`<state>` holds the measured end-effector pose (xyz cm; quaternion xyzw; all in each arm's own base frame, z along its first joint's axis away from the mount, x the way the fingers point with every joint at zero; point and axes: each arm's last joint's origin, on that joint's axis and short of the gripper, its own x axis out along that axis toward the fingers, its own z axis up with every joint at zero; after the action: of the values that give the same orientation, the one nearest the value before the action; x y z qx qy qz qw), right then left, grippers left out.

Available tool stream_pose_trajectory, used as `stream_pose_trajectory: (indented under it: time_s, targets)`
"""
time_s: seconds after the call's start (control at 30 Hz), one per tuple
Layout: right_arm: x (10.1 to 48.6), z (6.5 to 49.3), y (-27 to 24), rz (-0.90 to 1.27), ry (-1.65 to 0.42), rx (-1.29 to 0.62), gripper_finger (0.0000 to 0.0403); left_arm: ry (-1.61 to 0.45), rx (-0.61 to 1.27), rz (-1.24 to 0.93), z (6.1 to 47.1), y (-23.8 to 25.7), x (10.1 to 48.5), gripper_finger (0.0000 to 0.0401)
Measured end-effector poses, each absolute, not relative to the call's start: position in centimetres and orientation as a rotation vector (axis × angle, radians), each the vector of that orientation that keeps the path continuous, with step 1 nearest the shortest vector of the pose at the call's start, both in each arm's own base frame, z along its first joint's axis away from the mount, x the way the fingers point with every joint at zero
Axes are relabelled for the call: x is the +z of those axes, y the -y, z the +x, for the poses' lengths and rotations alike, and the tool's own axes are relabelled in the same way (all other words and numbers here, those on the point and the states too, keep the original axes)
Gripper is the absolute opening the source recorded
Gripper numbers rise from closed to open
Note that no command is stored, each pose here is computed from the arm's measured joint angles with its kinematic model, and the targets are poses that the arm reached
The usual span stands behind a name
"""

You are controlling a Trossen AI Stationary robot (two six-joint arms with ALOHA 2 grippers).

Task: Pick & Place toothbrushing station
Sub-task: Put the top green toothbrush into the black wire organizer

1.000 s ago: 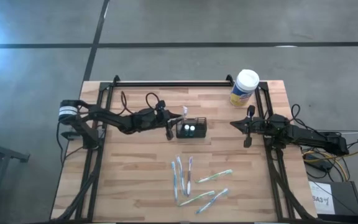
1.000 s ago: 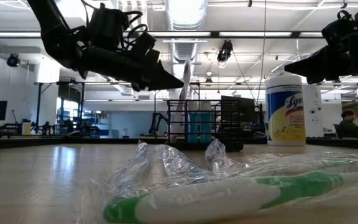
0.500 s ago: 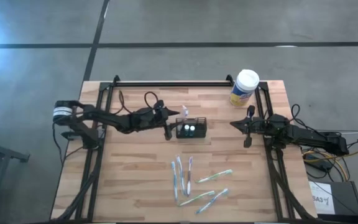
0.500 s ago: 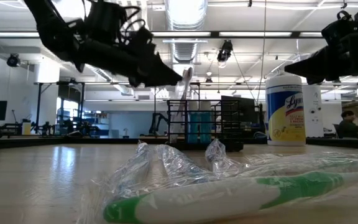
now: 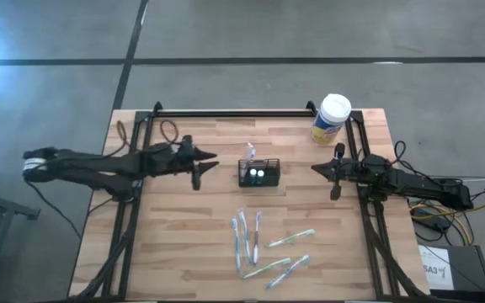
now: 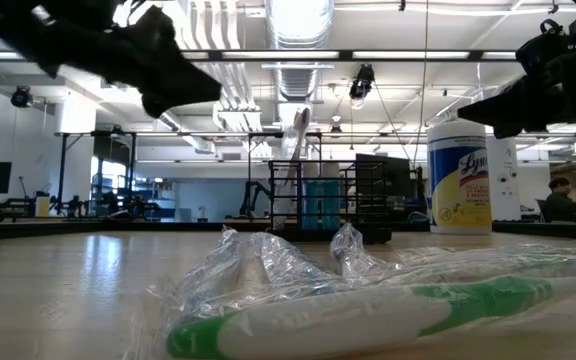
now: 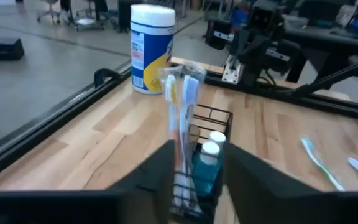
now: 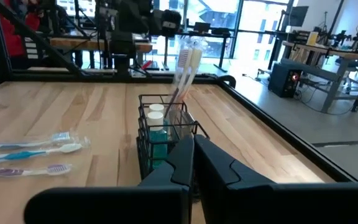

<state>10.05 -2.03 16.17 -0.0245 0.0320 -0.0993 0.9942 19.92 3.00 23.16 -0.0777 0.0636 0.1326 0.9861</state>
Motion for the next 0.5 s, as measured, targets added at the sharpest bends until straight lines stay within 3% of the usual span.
stream_pose_trajectory:
  time_s: [0.1,0.17,0.5]
  targets:
    - [16.2,10.0,2.0,-0.049,-0.056,-0.199,0.0008,-0.075,0.262,-0.158,18.4,-2.8,21.3,0.0036]
    - [16.3,10.1,2.0,-0.050,-0.053,-0.200,0.0008,-0.044,0.259,-0.160,17.5,-2.7,20.1,0.0011]
    - [16.3,10.1,2.0,-0.051,-0.046,-0.199,0.0008,-0.029,0.194,-0.091,15.7,-2.2,17.8,0.0005]
